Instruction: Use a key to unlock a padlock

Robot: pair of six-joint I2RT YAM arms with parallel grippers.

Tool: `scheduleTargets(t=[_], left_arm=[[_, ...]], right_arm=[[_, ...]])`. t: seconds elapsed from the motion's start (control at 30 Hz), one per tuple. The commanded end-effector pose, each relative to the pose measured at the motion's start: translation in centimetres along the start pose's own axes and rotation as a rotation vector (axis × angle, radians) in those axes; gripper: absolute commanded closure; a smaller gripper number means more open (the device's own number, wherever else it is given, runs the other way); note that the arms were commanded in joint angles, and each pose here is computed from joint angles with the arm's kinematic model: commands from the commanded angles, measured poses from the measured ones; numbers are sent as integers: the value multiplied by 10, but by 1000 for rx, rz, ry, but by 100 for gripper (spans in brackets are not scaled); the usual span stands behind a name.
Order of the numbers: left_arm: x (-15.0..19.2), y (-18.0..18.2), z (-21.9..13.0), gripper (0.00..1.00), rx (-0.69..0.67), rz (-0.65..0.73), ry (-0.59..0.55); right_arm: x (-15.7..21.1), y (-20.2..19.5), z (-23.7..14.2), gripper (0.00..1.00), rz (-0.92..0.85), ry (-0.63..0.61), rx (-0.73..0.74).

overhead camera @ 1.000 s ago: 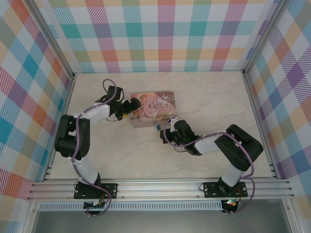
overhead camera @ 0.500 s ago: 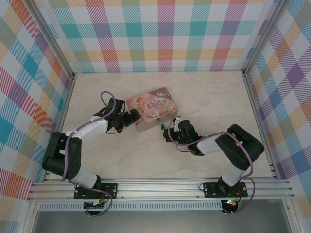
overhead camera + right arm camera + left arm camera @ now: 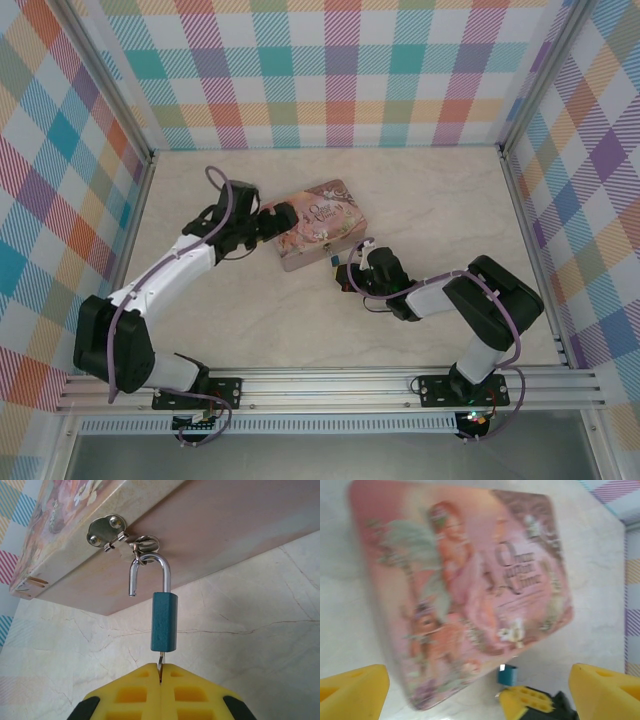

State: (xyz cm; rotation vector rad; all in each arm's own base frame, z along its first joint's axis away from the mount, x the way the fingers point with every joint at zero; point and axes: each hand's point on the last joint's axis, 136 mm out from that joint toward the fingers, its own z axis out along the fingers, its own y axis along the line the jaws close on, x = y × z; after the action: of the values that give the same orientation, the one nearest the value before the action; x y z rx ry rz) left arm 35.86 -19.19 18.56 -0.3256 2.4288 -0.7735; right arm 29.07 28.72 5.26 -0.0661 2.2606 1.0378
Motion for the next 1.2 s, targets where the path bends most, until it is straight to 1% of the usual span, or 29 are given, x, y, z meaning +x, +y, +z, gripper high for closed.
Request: scheduleTargets(t=[0.0,0.1,0.17,0.2,0.3,0.4,0.7,0.87,1.17], left_arm=[[5,-28,20,9,64,91,53],[6,-39,41,9,71,127,72],[12,-40,54,9,72,132,104],[10,-45,61,9,90,138,96],[22,-42,78,10,77,140,135],[34,-37,87,10,62,140,166],[68,-11,88,10,1,110,211],[74,-3,83,10,-16,93,214],[76,-8,75,9,-1,74,203]], right_arm=[[2,-8,2,100,26,7,20],[2,-9,2,100,36,6,23],[2,-8,2,100,44,10,25],[2,-9,3,100,51,12,28],[2,-9,5,100,78,21,30],[5,-9,8,100,110,33,28],[5,-12,10,100,148,20,23],[1,-15,7,100,176,-5,5],[2,-21,4,100,180,-2,17]])
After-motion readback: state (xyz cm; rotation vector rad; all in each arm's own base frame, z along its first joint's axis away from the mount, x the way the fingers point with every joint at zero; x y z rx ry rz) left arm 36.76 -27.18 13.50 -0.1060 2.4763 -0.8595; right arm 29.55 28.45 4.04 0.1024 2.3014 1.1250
